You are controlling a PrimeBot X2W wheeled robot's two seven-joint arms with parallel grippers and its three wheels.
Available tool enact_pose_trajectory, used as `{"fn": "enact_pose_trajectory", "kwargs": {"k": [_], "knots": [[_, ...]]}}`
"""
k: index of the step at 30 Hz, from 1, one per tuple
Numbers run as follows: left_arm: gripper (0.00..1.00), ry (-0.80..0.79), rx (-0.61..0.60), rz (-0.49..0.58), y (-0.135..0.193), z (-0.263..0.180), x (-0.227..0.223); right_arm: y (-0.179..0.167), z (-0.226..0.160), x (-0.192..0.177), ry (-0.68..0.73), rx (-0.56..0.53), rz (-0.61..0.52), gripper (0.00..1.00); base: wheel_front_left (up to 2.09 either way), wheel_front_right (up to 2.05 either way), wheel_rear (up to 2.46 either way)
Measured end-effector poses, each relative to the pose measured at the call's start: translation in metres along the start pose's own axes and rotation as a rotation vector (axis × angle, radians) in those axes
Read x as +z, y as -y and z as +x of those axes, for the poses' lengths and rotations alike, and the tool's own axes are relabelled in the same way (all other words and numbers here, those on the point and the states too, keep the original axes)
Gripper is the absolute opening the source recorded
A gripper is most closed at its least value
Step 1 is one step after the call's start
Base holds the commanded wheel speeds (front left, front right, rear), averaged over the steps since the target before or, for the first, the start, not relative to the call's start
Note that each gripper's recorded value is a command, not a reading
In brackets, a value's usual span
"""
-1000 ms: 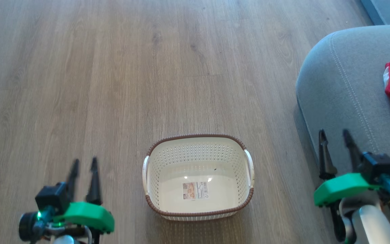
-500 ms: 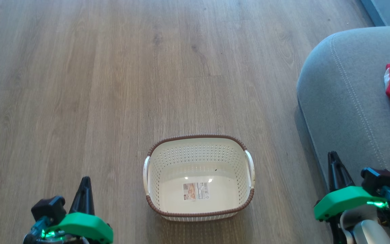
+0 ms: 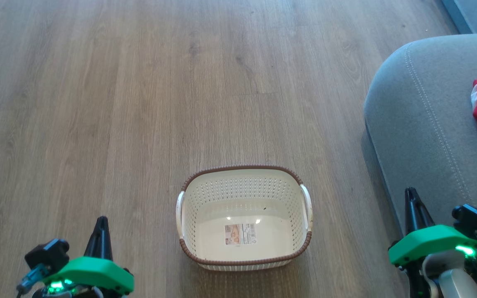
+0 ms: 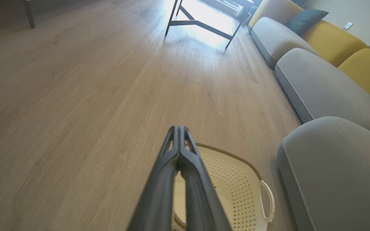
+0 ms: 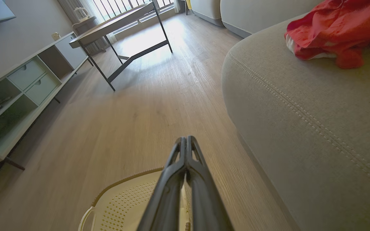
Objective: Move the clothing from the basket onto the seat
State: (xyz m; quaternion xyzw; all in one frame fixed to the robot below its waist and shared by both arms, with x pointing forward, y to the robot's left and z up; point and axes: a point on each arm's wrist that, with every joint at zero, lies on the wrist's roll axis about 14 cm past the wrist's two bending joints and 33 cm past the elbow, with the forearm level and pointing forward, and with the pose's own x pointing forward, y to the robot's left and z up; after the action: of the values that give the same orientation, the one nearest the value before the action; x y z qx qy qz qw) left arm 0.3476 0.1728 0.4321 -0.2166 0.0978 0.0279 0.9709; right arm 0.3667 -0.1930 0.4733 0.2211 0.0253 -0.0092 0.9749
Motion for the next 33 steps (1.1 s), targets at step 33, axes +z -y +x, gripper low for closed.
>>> {"fn": "enact_pose_trajectory", "kwargs": {"k": [33], "knots": [[0.0,-0.01,0.02,-0.365,-0.004,0.007,0.011,0.011,0.001,0.0,-0.018,-0.066,0.358,0.0,0.0,0.0,0.0]]}}
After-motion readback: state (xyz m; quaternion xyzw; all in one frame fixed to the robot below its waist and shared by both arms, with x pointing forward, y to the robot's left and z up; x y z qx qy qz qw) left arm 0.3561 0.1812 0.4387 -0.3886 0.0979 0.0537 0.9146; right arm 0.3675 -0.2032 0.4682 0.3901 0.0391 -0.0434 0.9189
